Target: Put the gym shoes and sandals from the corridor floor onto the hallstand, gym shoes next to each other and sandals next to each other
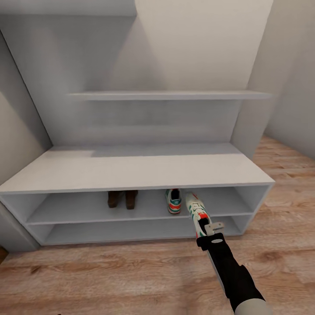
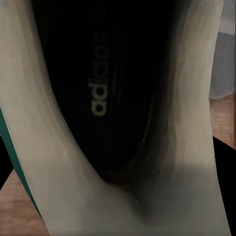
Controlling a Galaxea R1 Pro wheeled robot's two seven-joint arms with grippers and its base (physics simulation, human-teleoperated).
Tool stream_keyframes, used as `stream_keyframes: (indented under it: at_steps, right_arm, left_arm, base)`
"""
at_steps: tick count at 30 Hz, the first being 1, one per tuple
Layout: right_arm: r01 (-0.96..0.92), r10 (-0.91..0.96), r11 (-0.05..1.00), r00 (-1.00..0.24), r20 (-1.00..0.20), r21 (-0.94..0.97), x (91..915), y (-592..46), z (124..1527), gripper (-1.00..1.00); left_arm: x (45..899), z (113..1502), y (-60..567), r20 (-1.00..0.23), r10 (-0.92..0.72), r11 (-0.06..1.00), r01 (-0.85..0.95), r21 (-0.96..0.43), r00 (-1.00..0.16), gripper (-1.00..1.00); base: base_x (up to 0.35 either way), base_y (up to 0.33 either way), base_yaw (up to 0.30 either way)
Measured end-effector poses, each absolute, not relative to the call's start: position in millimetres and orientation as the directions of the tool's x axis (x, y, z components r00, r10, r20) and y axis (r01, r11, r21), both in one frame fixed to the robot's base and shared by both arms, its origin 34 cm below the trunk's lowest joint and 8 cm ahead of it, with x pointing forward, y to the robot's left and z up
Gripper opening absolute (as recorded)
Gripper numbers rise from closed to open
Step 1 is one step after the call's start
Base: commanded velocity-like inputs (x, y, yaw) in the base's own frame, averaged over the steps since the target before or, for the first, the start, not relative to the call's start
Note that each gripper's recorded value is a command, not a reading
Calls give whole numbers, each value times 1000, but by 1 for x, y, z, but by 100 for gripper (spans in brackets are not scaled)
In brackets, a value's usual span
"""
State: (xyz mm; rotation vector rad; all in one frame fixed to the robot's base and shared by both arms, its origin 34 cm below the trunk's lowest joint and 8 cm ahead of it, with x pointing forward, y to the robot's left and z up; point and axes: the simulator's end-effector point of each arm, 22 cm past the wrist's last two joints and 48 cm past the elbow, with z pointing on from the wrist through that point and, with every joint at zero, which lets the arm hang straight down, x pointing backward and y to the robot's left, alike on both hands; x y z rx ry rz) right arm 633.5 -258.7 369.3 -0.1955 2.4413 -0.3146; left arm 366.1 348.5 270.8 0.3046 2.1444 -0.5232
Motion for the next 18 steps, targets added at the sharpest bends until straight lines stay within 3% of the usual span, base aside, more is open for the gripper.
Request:
stream_keyframes:
  at_steps: [5, 18]
  right_arm:
    - [-60, -220, 959, -771, -597, -275, 634, -259, 369, -100]
    - [-59, -219, 960, -771, -597, -275, 634, -260, 369, -100]
  left_arm:
    - [366, 271, 350, -814, 28, 882, 398, -253, -580, 100]
    - [366, 271, 350, -813, 27, 882, 397, -254, -581, 100]
  base:
    - [167, -120, 0]
    - [157, -11, 0]
